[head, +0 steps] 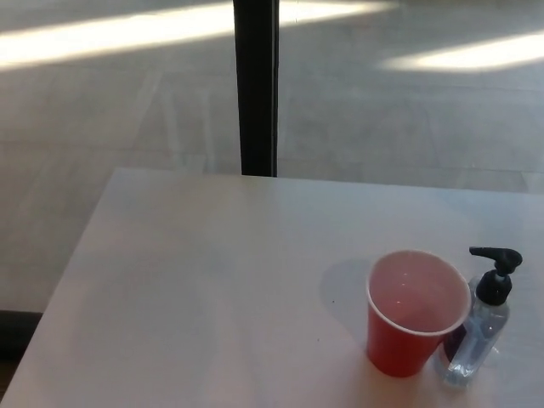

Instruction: The robot uses its right hand fist to press the hand soap kept in the middle of the table to get liquid hand soap out

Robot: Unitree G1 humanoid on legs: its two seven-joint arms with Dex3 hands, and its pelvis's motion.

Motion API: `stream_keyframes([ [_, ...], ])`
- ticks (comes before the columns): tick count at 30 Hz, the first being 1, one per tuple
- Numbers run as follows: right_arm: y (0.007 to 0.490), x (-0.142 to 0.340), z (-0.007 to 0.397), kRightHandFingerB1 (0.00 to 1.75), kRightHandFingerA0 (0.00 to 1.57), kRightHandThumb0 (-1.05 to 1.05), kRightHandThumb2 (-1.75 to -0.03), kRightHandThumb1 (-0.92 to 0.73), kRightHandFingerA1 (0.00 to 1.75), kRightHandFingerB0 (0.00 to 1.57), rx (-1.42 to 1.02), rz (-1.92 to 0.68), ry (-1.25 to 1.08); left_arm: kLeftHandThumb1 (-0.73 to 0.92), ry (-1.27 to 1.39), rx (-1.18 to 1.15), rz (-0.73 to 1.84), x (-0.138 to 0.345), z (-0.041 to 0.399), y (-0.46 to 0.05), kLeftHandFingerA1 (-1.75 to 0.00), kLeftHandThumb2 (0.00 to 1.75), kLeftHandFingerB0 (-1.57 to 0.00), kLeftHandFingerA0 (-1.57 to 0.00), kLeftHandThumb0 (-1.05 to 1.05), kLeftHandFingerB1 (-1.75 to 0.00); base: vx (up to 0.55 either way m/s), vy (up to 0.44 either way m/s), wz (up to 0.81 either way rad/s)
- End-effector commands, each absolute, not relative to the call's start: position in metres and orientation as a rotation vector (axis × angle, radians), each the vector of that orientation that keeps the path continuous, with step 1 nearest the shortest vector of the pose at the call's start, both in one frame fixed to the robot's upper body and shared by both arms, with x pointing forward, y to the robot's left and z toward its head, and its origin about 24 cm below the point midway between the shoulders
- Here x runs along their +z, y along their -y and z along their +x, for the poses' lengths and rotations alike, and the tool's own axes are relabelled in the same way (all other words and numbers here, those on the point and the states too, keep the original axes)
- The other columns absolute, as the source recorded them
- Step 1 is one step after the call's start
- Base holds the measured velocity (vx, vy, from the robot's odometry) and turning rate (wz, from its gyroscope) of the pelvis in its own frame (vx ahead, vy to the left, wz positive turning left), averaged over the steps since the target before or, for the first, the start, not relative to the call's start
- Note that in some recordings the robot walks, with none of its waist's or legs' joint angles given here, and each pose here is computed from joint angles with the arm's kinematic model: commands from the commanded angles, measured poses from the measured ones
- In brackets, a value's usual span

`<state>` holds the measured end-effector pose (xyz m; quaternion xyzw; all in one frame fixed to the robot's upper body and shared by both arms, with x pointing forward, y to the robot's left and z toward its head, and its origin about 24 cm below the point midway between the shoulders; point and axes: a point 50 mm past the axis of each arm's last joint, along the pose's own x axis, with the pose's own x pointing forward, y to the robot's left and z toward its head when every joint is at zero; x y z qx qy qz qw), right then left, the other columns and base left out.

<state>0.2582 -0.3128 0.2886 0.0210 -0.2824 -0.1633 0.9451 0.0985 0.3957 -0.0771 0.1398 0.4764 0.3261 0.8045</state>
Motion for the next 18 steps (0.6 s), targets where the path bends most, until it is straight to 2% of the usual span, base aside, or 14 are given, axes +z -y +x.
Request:
stream_keyframes([
  [1,0.285,0.279,0.273,1.73,1.06,-0.18,-1.30,-0.55,1.75,0.71,-0.051,0.148,0.468,0.41,-1.025,0.730,0.304,-0.074,0.097,-0.400,-0.84,0.94,-0.54,-0.67,-0.17,-0.77,0.00,0.000,0.00],
  [3,0.273,0.268,0.278,1.59,1.02,-0.20,-1.29,-0.52,1.75,0.75,0.049,0.181,0.397,0.40,-1.022,0.724,0.316,-0.073,0.099,-0.400,-0.86,0.95,-0.54,-0.69,-0.17,-0.77,0.00,0.000,0.00],
  [9,0.248,0.249,0.279,1.66,1.03,-0.21,-1.28,-0.53,1.75,0.73,0.148,0.159,0.316,0.40,-1.030,0.730,0.315,-0.073,0.098,-0.402,-0.87,0.94,-0.51,-0.70,-0.17,-0.76,0.00,0.000,0.00],
  [11,0.241,0.242,0.280,1.64,1.01,-0.22,-1.26,-0.52,1.75,0.74,0.166,0.141,0.291,0.39,-1.020,0.727,0.320,-0.072,0.099,-0.401,-0.89,0.96,-0.55,-0.73,-0.18,-0.78,0.00,0.000,0.00],
  [15,0.230,0.230,0.282,1.69,1.00,-0.21,-1.27,-0.51,1.75,0.69,0.207,0.119,0.223,0.41,-1.021,0.725,0.316,-0.073,0.097,-0.401,-0.88,0.95,-0.54,-0.72,-0.20,-0.77,0.00,0.000,0.00],
  [17,0.227,0.225,0.281,1.69,0.98,-0.20,-1.27,-0.54,1.75,0.66,0.223,0.122,0.201,0.42,-1.026,0.723,0.317,-0.073,0.097,-0.402,-0.84,0.94,-0.53,-0.66,-0.19,-0.75,0.00,0.000,0.00],
  [18,0.225,0.221,0.281,1.69,0.99,-0.19,-1.27,-0.54,1.75,0.65,0.227,0.121,0.181,0.41,-1.027,0.722,0.320,-0.073,0.097,-0.402,-0.86,0.94,-0.54,-0.69,-0.18,-0.76,0.00,0.000,0.00],
])
